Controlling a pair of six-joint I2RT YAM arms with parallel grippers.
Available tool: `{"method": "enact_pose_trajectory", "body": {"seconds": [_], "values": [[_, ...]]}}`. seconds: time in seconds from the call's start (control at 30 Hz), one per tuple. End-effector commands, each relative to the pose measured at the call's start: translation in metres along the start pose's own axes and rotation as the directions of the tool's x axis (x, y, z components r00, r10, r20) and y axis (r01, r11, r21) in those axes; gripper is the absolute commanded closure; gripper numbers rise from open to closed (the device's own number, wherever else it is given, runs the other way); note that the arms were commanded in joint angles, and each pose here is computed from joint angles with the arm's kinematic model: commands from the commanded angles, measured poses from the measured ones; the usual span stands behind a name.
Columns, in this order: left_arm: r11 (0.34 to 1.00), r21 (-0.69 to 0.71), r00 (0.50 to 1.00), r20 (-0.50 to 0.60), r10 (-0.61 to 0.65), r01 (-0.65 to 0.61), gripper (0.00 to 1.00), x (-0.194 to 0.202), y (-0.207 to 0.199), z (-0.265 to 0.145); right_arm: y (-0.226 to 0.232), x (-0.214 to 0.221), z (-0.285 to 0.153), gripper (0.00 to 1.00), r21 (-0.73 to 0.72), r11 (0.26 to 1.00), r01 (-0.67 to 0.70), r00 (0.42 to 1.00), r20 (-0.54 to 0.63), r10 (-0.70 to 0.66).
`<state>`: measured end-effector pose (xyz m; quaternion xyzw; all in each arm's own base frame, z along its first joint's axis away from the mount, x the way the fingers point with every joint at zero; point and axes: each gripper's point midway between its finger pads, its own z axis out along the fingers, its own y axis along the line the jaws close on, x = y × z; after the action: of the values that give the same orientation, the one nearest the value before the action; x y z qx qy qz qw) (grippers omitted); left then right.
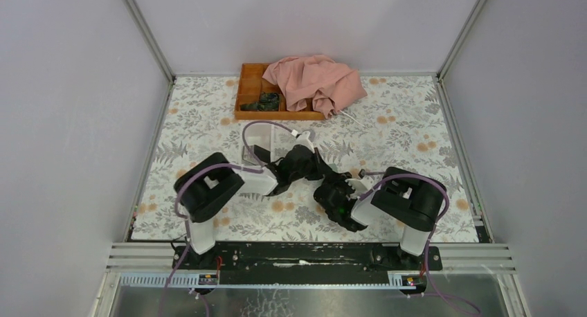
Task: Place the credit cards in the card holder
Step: Close the card holder at the center of the board.
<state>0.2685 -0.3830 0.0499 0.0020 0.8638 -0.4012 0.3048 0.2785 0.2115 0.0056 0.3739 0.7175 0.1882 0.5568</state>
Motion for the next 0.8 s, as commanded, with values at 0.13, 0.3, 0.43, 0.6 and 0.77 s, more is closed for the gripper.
{"method": "enact_pose_trajectory", "body": {"seconds": [0.13,0.3,0.43,0.6,0.77], "values": [[1.0,0.002,0.981,-0.192,0.023,-0.023,0.92,0.07,0.014,0.009,-0.195,0.012,-0.049,0.86,0.241,0.691,0.681,0.711,-0.44,-0.548],[0.998,-0.047,0.999,0.016,0.037,-0.037,0.91,0.013,-0.001,-0.026,-0.181,0.007,-0.048,0.85,0.219,0.7,0.68,0.713,-0.421,-0.561],[0.998,-0.06,0.98,0.199,0.023,-0.011,0.91,-0.026,-0.007,-0.062,-0.156,0.003,-0.045,0.82,0.179,0.703,0.688,0.704,-0.398,-0.588],[0.997,-0.08,0.962,0.274,0.003,0.02,0.91,-0.032,0.007,-0.083,-0.116,0.001,-0.041,0.78,0.105,0.716,0.69,0.697,-0.362,-0.619],[0.993,-0.115,0.96,0.279,0.013,0.02,0.91,-0.027,0.021,-0.089,-0.068,-0.006,-0.035,0.77,0.038,0.727,0.686,0.702,-0.299,-0.646]]}}
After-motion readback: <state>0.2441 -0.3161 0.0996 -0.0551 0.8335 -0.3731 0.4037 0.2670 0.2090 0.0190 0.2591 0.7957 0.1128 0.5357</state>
